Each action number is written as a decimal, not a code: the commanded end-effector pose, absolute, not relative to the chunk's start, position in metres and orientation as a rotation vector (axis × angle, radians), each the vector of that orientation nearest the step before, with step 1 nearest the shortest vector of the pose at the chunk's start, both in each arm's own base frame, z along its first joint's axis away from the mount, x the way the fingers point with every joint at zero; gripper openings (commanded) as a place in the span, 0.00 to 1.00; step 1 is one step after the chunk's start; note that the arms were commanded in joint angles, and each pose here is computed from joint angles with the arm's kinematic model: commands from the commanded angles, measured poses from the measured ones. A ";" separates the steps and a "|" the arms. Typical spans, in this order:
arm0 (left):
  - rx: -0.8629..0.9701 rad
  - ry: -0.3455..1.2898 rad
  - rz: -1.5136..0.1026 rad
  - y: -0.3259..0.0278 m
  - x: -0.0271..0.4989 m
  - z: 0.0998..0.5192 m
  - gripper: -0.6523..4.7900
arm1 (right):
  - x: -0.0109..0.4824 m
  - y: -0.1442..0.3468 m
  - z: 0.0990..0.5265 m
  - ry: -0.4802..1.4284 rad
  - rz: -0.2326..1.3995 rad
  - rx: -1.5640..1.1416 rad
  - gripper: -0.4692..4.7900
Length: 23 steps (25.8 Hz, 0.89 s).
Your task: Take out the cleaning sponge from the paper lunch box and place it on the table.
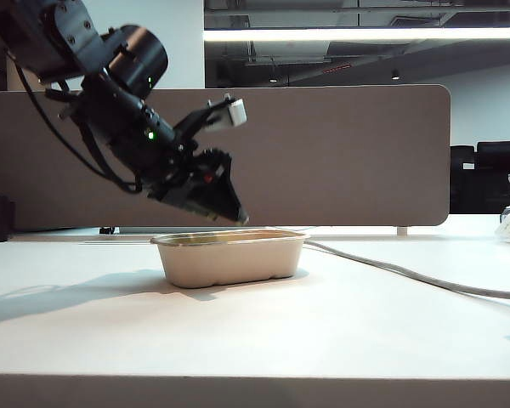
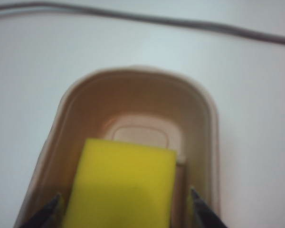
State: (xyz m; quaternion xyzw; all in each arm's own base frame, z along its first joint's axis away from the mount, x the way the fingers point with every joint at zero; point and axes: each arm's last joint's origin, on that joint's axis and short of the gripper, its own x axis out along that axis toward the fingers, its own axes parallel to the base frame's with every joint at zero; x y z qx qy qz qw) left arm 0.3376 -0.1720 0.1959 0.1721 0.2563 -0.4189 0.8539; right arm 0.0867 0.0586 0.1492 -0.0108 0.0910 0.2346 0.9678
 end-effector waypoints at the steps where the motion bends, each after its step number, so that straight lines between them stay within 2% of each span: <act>1: 0.377 0.565 -0.861 -0.173 0.340 0.188 0.80 | 0.087 0.059 0.151 0.168 0.474 -0.015 0.08; 4: 0.384 0.580 -0.852 -0.173 0.341 0.184 0.83 | 0.087 0.059 0.151 0.168 0.475 -0.015 0.08; 6: 0.400 0.589 -0.825 -0.173 0.342 0.182 0.94 | 0.087 0.059 0.151 0.168 0.475 -0.015 0.08; 8: 0.415 0.603 -0.796 -0.172 0.342 0.179 0.99 | 0.087 0.059 0.151 0.168 0.475 -0.015 0.08; 16: 0.449 0.667 -0.783 -0.172 0.343 0.163 0.95 | 0.087 0.059 0.151 0.168 0.475 -0.015 0.08; 18: 0.450 0.685 -0.785 -0.172 0.343 0.160 0.85 | 0.087 0.059 0.151 0.168 0.475 -0.015 0.08; 21: 0.451 0.700 -0.787 -0.171 0.343 0.158 0.55 | 0.087 0.059 0.151 0.168 0.475 -0.015 0.08; 23: 0.451 0.703 -0.788 -0.171 0.342 0.158 0.44 | 0.087 0.059 0.151 0.168 0.474 -0.015 0.08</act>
